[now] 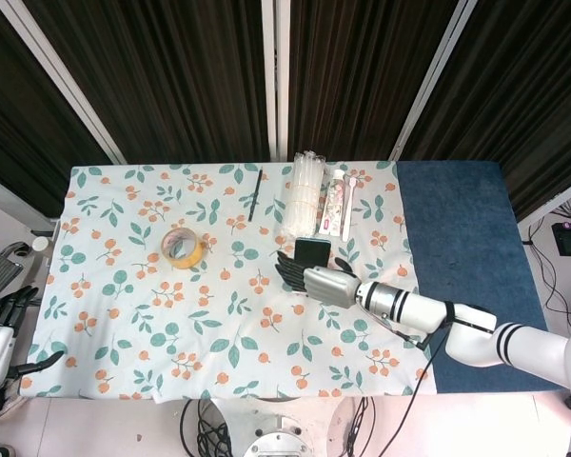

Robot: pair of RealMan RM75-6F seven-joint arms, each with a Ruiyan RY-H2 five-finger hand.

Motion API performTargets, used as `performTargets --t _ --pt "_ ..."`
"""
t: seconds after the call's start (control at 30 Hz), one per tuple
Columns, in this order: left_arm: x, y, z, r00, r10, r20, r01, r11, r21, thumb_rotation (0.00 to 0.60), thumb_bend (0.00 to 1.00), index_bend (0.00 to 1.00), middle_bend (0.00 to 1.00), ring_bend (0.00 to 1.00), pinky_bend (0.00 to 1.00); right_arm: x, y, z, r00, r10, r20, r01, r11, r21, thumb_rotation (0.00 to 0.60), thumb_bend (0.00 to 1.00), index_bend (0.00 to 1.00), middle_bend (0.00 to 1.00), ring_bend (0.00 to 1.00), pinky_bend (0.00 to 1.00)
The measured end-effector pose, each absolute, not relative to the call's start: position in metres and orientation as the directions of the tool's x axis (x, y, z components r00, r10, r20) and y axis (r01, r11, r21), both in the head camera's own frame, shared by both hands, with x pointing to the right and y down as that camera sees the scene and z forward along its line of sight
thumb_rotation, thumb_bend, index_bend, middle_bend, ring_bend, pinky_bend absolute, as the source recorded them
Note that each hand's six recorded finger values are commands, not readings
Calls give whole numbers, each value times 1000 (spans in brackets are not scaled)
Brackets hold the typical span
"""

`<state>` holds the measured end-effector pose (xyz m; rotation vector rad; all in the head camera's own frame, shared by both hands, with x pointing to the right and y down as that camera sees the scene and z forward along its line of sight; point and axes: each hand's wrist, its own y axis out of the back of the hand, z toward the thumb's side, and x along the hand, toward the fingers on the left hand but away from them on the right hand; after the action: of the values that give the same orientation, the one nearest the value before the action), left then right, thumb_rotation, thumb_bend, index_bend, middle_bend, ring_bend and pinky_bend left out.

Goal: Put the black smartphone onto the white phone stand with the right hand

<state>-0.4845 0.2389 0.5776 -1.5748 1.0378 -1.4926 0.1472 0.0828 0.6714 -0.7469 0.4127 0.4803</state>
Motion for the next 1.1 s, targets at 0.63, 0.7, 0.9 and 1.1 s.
performTargets --t 0.63,0.7,0.9,1.1 --pt "-483 237 572 8 -917 399 -78 -398 -914 425 65 64 80 105 218 267 83 567 684 708 -173 -439 210 -874 600 82 0 0 0 0" --pt "-481 237 571 10 -918 397 -75 -396 -915 425 65 64 80 105 218 301 89 563 591 788 -174 -390 90 -917 600 82 0 0 0 0" --pt "-477 232 568 19 -920 392 -63 -392 -918 427 65 64 80 105 218 390 124 572 302 912 -279 -148 -245 -958 600 82 0 0 0 0" --pt "-473 228 568 30 -918 395 -58 -396 -916 427 65 63 80 105 217 465 176 591 65 931 -360 110 -365 -924 600 97 0 0 0 0"
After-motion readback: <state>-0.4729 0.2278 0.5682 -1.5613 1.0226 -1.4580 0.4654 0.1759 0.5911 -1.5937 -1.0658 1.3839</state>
